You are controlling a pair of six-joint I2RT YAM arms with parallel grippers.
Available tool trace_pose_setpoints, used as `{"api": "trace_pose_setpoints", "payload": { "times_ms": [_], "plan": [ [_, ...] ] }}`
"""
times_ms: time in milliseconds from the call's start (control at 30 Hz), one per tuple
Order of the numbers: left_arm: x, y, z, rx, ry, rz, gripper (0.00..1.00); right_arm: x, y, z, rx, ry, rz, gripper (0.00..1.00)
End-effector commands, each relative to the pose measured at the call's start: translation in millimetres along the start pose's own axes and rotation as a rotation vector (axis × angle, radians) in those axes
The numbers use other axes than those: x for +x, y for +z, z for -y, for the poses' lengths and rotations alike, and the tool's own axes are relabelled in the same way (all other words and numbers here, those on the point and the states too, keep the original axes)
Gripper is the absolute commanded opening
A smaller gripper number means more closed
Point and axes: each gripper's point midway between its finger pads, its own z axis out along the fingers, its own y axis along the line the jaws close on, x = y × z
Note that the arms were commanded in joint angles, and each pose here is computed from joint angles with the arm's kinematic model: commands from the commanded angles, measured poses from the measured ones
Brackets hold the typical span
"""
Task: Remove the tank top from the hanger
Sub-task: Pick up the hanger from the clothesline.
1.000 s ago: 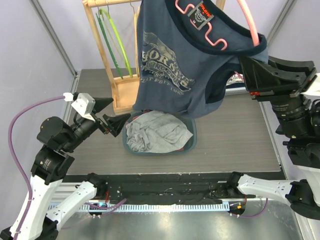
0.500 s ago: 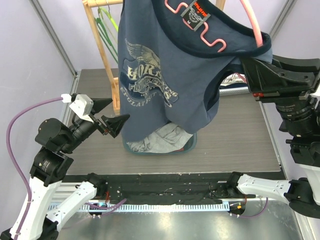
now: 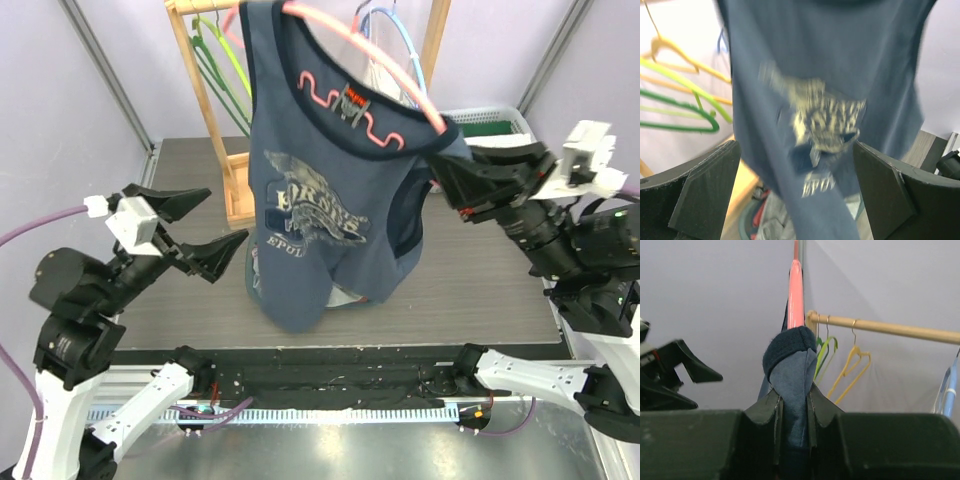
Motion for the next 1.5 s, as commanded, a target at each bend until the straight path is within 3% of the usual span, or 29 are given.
{"api": "trace_pose_setpoints", "payload": {
  "times_ms": [0,133,267,433,533,1133,1333,1467],
  "plan": [
    [-22.7,-2.3,7.9,0.051,0.063,0.034,1.0,1.6,-12.6,5.3,0.036,0.031,0.002,0.01],
    [-34.6,2.0,5.9,0.048,0.072,0.053,1.0,7.7,-18.1,13.4,0.079,0.02,0.002,0.01],
    [-32.8,9.0,8.0,0.069,0.042,0.05,1.0,-28.4,-7.9,26.2,0.135,-0.059,0.124,0.01],
    [-26.5,11.1,8.8,0.073,0.009,0.044,1.0,-111.8,4.0,18.8,0.086,-0.107,0.333,0.01],
    [-24.5,10.3,7.7,0.065,0.003,0.042,1.0,-128.4,9.1,12.1,0.048,-0.112,0.367,0.01],
    [-21.0,8.1,8.0,0.064,0.003,0.046,1.0,-86.5,-2.7,16.5,0.065,-0.105,0.216,0.01],
    [-23.8,6.0,9.1,0.066,0.006,0.053,0.99,-54.7,-8.1,9.4,0.027,-0.072,0.098,0.01],
    [-23.6,6.8,8.1,0.063,0.008,0.052,1.0,-52.1,-17.2,2.4,-0.01,-0.038,0.087,0.01]
  ]
}}
